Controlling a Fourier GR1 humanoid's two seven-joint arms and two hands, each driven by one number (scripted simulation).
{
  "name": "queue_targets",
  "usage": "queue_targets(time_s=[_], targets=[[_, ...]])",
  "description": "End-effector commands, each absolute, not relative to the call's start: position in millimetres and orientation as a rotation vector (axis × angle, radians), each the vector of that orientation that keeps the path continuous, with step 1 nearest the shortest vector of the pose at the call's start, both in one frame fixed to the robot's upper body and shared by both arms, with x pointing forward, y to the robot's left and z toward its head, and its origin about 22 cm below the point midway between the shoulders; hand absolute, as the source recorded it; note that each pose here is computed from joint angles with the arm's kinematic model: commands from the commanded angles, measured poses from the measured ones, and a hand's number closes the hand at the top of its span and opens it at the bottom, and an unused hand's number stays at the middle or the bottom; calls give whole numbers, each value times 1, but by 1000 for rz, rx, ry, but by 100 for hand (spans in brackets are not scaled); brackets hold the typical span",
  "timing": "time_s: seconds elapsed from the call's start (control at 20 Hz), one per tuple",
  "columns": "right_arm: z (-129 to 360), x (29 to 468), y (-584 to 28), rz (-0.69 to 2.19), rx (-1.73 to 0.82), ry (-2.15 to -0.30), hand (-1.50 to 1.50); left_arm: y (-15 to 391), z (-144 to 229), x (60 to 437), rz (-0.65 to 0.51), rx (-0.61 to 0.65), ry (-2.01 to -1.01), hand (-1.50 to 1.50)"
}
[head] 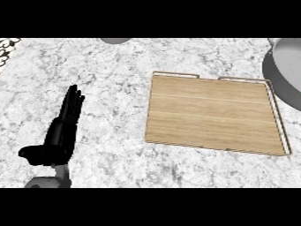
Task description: Pick the tomato from the tray and place it in the pot
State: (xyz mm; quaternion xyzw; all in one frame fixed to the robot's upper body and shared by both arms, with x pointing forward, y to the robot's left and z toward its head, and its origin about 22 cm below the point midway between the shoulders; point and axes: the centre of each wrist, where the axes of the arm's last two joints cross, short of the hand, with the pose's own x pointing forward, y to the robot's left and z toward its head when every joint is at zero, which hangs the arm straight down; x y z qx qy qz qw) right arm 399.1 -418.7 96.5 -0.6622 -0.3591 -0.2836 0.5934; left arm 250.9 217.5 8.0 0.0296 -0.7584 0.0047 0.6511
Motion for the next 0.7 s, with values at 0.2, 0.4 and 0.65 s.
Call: queue_targets(time_s=[0.2,0.4,0.65], targets=[[92,375,-447,-919,-1561,-952,-150,211,3,240,19,84,-1705,0],[62,349,-457,-926,-1617,-992,-150,214,1,246,36,99,-1695,0],[59,340,-460,-920,-1605,-1068,-150,235,-2,237,24,115,-1707,0]])
